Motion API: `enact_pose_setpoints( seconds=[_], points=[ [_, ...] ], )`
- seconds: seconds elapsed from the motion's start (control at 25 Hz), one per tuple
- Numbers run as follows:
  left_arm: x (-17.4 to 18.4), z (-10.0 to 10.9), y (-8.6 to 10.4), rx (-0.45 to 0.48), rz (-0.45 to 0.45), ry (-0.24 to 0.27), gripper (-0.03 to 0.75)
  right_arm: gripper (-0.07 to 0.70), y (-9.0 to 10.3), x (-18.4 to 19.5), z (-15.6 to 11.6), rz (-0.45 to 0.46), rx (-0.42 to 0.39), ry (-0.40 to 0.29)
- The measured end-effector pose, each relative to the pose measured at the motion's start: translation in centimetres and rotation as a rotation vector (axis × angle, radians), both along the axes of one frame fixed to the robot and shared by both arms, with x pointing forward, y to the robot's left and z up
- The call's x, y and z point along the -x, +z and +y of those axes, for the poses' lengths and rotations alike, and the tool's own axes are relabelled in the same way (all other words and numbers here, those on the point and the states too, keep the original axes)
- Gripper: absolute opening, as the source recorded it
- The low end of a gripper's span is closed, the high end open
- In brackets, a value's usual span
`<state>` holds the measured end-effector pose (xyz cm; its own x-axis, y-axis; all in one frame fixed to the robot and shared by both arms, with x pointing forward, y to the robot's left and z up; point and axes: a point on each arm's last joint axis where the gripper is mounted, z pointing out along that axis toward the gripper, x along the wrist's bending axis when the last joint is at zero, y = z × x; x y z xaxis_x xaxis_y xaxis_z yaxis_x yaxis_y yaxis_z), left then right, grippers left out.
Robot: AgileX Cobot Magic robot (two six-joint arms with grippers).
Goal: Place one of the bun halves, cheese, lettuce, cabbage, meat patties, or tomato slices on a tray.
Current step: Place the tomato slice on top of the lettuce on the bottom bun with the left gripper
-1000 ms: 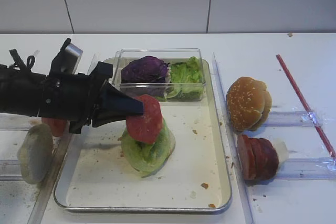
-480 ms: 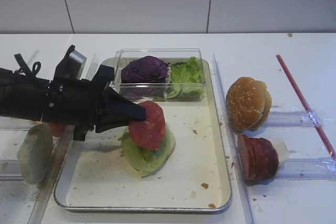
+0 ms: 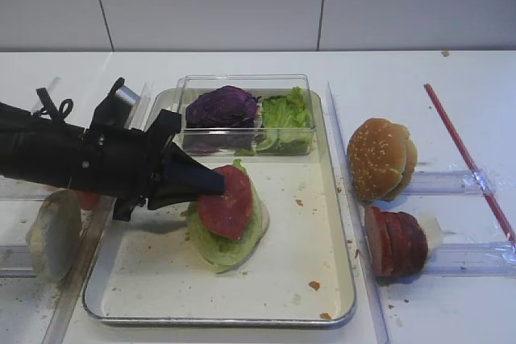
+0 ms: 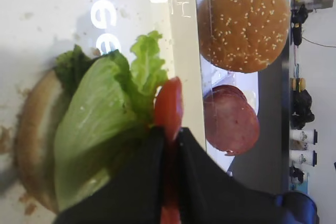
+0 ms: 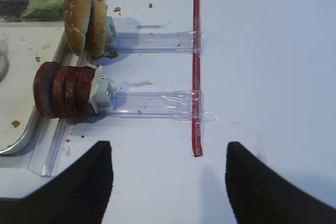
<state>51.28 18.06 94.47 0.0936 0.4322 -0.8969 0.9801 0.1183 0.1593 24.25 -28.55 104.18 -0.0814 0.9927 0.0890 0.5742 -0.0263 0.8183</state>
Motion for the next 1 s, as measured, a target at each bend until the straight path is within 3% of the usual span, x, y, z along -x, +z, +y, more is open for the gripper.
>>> enact_pose_setpoints(
  seconds=[0.24,0.6,1.0],
  points=[
    [0.0,0.0,-0.1,-0.006,0.0,0.006,0.034,0.468,0.0,0.0,0.0,0.0,-0.001,-0.001],
    [-0.7,-0.1,0.5,0.015,-0.035,0.026,0.365,0.468,0.0,0.0,0.0,0.0,-0.002,-0.001],
    [-1.6,-0.1,1.0,-0.011,-0.16,0.021,0.402,0.468,0.0,0.0,0.0,0.0,-0.002,-0.001]
  ],
)
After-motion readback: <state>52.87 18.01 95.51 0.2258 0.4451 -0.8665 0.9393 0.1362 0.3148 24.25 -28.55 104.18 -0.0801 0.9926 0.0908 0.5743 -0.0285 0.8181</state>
